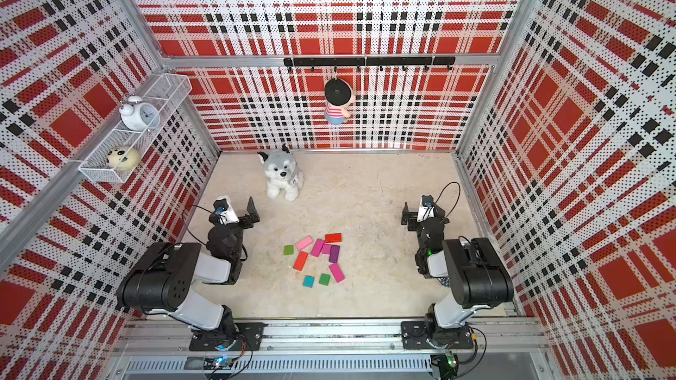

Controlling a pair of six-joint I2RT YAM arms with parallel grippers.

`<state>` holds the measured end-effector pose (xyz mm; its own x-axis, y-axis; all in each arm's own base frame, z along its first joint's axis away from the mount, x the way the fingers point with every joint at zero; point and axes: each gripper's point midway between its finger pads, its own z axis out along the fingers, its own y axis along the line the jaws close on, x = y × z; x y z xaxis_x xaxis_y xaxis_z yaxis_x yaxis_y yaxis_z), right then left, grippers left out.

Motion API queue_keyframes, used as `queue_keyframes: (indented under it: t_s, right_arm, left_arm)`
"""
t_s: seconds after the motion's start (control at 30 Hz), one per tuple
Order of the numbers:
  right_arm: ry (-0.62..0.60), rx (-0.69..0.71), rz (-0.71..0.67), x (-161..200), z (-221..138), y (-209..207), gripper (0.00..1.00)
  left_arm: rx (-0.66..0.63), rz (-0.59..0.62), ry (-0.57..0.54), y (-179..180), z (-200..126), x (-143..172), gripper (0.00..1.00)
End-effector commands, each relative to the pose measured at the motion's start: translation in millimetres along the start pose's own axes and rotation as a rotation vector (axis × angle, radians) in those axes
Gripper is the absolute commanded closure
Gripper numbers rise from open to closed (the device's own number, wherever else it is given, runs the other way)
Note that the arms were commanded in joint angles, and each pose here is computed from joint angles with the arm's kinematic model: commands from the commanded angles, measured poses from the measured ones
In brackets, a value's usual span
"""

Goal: Assemble the number 7 with building blocks
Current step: Pick up the building block from the center of the board.

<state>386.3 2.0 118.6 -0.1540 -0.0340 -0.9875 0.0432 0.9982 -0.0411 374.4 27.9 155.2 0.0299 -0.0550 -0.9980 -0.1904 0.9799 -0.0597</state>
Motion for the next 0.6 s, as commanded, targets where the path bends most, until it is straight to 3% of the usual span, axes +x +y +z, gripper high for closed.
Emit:
queue_keyframes:
  t_s: [0.0,0.57]
  right_arm:
    - [-0.036,-0.011,-0.005,-12.9,2.0,1.7,0.00]
    - [-0.020,-0.032,0.020,-10.7,5.5,-1.6,0.00]
  left_arm:
    - [-0.009,-0.001,-0.006,1.7,0.8,-1.5,0.02]
    - [-0.009,-0.003,-0.009,1.6,1.1,-2.5,0.02]
